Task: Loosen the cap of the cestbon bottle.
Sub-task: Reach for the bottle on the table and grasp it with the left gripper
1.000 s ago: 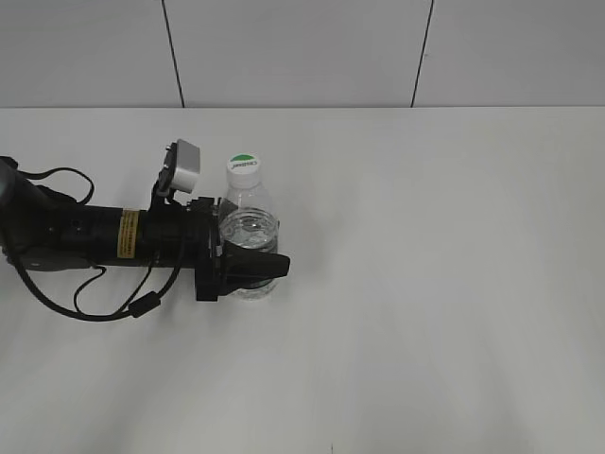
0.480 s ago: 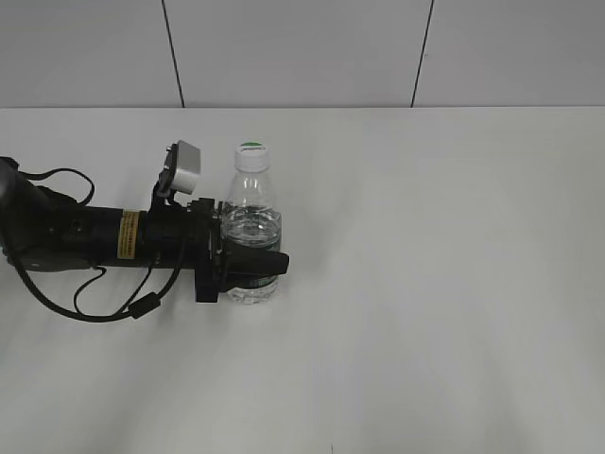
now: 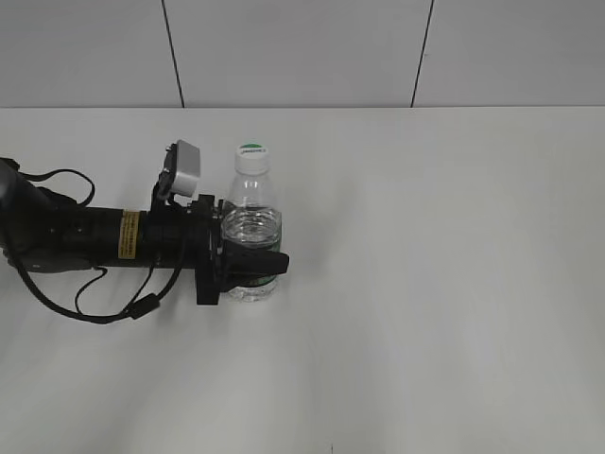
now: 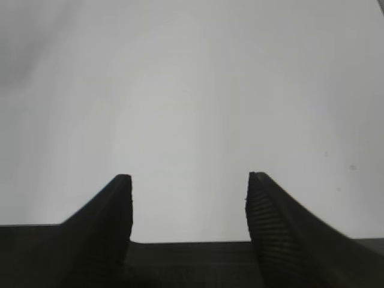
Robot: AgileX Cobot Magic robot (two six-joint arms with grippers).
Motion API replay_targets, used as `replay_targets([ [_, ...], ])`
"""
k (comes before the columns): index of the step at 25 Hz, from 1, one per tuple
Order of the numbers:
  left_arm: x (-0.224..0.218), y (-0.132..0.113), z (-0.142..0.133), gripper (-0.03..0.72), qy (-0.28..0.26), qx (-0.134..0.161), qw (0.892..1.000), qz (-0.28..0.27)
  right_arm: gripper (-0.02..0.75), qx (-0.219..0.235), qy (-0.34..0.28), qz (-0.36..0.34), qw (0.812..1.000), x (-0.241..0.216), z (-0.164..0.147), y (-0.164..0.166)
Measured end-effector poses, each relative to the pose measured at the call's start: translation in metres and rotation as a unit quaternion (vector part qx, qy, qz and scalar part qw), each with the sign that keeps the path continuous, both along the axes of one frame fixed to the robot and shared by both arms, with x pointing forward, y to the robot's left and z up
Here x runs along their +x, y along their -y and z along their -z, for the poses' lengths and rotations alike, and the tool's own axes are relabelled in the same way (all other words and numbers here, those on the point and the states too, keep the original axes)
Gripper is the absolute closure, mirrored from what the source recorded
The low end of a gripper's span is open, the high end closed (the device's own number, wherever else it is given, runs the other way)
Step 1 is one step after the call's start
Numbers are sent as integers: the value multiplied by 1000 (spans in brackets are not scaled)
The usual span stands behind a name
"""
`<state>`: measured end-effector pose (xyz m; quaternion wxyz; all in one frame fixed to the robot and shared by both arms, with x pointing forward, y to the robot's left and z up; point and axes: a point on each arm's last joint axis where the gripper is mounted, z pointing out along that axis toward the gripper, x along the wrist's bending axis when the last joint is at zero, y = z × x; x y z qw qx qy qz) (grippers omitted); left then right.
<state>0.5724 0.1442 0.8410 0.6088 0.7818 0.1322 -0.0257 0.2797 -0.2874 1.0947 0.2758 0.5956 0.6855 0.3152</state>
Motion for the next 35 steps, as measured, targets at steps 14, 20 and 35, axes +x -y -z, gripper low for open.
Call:
replay_targets([
  [14, 0, 25, -1, 279, 103, 7, 995, 16, 280, 133, -147, -29, 980, 105, -31, -13],
  [20, -2, 41, -4, 279, 109, -3, 994, 21, 280, 173, -195, -33, 965, 150, -41, -16],
  [35, -1, 42, -5, 279, 108, -5, 994, 15, 280, 133, -268, -38, 953, 248, -46, -115],
])
